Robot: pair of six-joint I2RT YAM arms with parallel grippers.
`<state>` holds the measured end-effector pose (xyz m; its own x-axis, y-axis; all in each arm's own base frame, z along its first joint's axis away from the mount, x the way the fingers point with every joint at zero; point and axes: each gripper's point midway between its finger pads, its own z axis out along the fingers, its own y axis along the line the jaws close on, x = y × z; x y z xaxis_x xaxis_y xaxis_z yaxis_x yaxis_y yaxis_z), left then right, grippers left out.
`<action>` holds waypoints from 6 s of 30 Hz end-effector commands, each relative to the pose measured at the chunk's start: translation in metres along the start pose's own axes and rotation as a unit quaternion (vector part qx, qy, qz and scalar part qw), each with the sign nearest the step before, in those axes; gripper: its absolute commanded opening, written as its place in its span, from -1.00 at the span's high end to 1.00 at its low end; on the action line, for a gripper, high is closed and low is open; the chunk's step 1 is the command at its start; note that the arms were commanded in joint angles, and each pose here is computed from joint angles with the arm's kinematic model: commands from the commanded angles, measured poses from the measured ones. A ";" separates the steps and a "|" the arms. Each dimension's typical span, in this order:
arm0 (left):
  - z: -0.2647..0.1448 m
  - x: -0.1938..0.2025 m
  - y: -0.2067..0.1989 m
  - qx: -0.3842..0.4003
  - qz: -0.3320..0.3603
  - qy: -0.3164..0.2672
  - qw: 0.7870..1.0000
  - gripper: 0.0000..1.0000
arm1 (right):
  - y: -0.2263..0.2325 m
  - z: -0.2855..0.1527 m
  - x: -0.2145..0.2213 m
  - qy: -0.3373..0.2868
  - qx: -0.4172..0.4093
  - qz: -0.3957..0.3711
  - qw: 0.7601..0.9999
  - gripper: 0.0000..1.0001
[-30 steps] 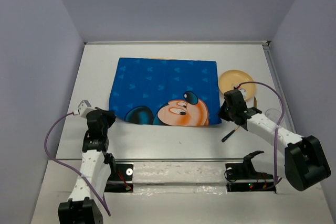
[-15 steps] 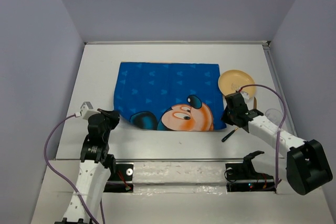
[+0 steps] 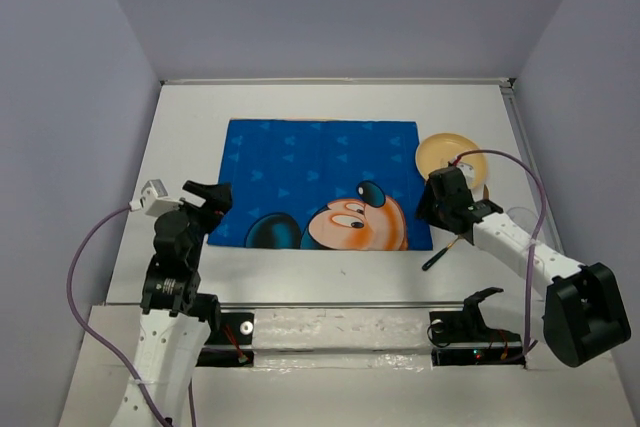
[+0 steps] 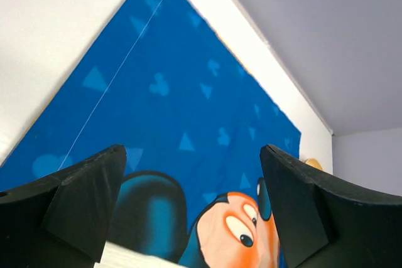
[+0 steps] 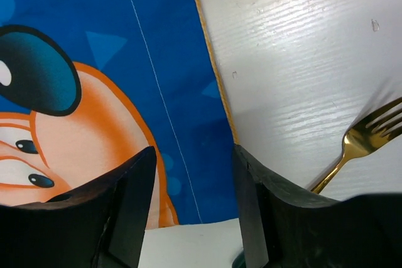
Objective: Set the dinner table for one person
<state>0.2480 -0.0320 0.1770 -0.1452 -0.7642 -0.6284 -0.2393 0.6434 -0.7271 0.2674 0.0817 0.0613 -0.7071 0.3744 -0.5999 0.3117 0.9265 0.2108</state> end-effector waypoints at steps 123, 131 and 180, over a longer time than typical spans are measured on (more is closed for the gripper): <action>-0.143 -0.102 -0.136 0.299 0.140 -0.162 0.930 -0.98 | -0.179 -0.054 -0.112 -0.106 0.275 0.200 0.934 -0.11; -0.144 -0.100 -0.138 0.306 0.141 -0.158 0.928 -0.98 | -0.180 -0.017 -0.094 -0.079 0.266 0.208 0.938 0.03; -0.100 -0.075 -0.141 0.245 0.207 -0.126 0.939 -0.98 | 0.174 0.133 -0.212 -0.089 0.021 -0.255 0.963 0.98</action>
<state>0.1971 -0.0753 0.3309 0.0590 -0.4270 -0.9023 0.2628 0.8786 -0.3986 0.5460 0.1548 0.1028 -0.6947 -0.1607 -0.7012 -0.0268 0.9798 -0.1980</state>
